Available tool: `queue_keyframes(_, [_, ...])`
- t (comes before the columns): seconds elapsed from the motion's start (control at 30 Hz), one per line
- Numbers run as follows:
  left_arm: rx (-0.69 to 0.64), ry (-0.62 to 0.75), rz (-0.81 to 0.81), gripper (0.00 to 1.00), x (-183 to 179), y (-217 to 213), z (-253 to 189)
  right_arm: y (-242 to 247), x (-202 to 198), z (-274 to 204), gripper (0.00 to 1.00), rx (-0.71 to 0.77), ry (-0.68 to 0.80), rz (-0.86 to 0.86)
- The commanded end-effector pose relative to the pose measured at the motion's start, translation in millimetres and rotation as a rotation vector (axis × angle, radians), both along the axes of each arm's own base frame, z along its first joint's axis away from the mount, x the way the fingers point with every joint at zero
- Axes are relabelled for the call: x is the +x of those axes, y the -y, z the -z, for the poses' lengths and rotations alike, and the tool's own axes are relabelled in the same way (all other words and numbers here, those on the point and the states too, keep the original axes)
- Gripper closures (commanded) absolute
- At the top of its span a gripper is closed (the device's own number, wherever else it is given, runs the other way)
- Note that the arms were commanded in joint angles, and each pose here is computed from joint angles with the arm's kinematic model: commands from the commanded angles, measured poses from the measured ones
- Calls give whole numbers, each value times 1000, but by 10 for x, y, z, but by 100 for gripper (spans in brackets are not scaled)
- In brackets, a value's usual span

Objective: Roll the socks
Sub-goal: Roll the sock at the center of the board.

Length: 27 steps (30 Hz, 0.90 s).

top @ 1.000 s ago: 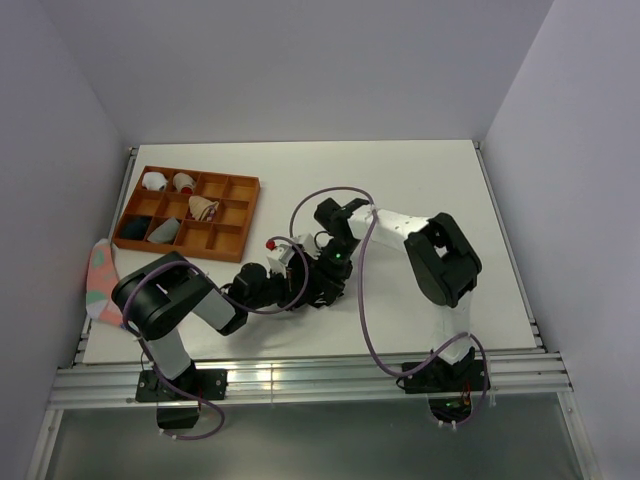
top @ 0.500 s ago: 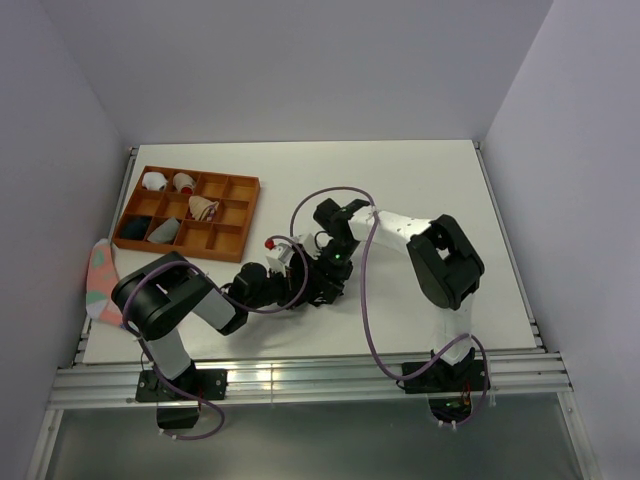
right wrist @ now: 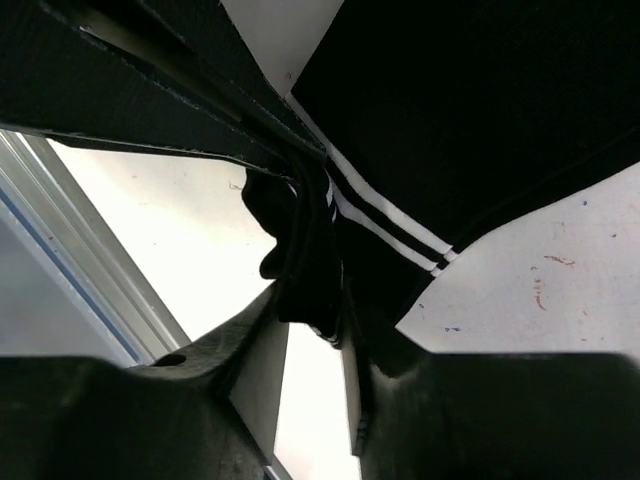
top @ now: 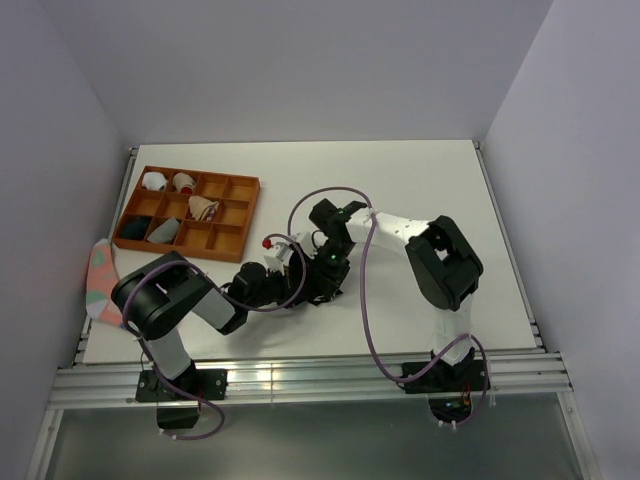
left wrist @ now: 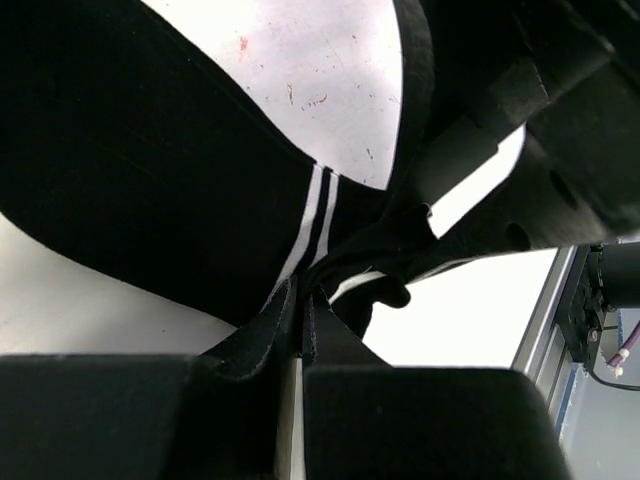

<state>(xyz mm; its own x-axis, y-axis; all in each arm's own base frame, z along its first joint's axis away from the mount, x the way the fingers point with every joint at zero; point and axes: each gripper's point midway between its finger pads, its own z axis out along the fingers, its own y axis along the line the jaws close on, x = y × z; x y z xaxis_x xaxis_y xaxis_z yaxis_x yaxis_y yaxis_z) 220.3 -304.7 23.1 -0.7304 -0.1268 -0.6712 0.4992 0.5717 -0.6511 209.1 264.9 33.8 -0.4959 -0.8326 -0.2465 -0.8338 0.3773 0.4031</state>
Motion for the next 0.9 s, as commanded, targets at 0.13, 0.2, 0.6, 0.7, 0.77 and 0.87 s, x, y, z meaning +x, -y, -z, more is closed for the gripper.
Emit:
queue_keyframes(0.13, [4, 18, 6, 89, -4, 2, -67, -211, -104, -109, 77, 91, -7, -82])
queue_keyframes(0.2, [-12, 42, 0, 78, 7, -6, -147, -188, -104, -117, 81, 91, -33, -77])
queue_keyframes(0.6, [-107, 195, -51, 54, 45, -113, -586, -103, -114, -18, 94, 84, -236, -40])
queue_keyframes(0.7, [-92, 212, -47, 55, 25, -145, -570, -76, -107, -19, 94, 89, -280, -33])
queue_keyframes(0.77, [-86, 226, -46, 54, 24, -160, -579, -59, -112, -33, 94, 87, -328, -28])
queue_keyframes(0.87, [-68, 257, -38, 53, 38, -167, -589, -41, -100, -38, 95, 100, -362, -42])
